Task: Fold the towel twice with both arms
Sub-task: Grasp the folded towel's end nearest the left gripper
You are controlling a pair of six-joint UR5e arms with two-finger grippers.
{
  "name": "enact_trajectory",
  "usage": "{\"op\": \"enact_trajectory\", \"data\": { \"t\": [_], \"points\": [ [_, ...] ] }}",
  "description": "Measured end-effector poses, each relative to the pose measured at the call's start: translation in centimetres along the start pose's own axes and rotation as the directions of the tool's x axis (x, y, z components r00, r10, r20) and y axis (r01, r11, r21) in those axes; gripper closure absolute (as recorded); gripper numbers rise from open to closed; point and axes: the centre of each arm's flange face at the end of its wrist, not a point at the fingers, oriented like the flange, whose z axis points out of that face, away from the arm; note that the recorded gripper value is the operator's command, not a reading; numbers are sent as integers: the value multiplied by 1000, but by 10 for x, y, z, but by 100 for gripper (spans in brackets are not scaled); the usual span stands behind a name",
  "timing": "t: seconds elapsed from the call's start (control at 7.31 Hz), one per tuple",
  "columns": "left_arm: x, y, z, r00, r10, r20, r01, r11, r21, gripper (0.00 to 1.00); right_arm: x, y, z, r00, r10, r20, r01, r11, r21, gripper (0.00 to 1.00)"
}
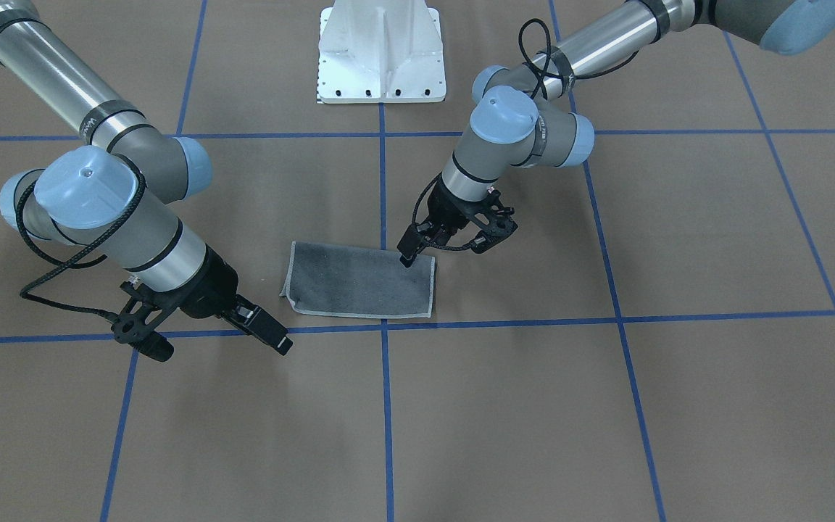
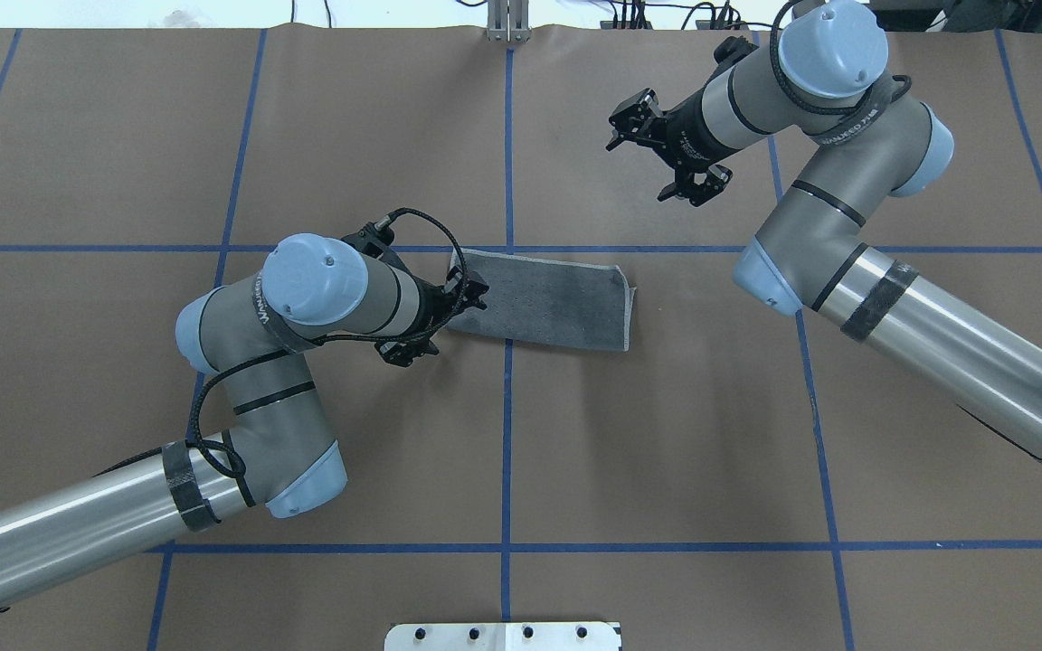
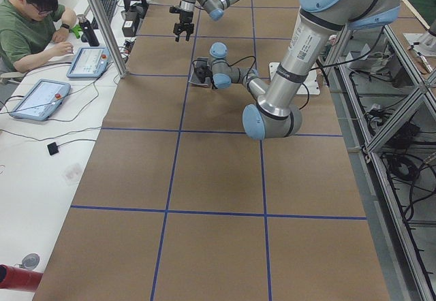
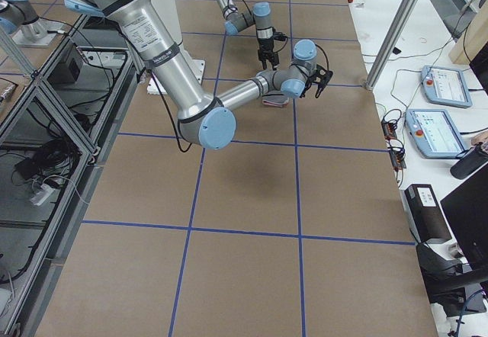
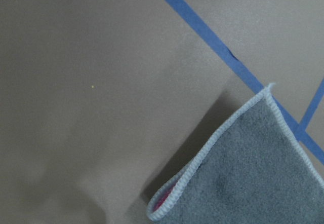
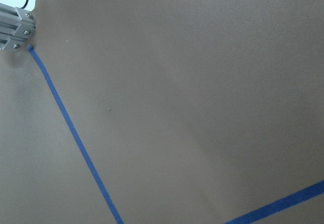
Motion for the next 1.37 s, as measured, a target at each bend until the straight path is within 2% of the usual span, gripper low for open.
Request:
{"op": "enact_trajectory", "data": {
  "t": [0.27, 0.96, 1.23, 1.37],
  "points": [
    [1, 1, 0, 1000, 1, -1, -1, 1000, -1, 39, 1, 0, 0, 1000, 0, 0, 0, 1000, 0, 1],
    [3, -4, -3, 1000, 2, -4, -2, 1000, 7, 63, 2, 0, 0, 1000, -12, -1, 12, 1000, -1, 1],
    [6, -15, -6, 1000, -5, -5, 5, 1000, 22, 100, 4, -1, 0, 1000, -12, -3, 12, 1000, -1, 1],
    [7, -20, -8, 1000, -10, -7, 10, 1000, 28, 100, 7, -2, 1, 1000, -12, -5, 12, 1000, 0, 1]
  ]
}}
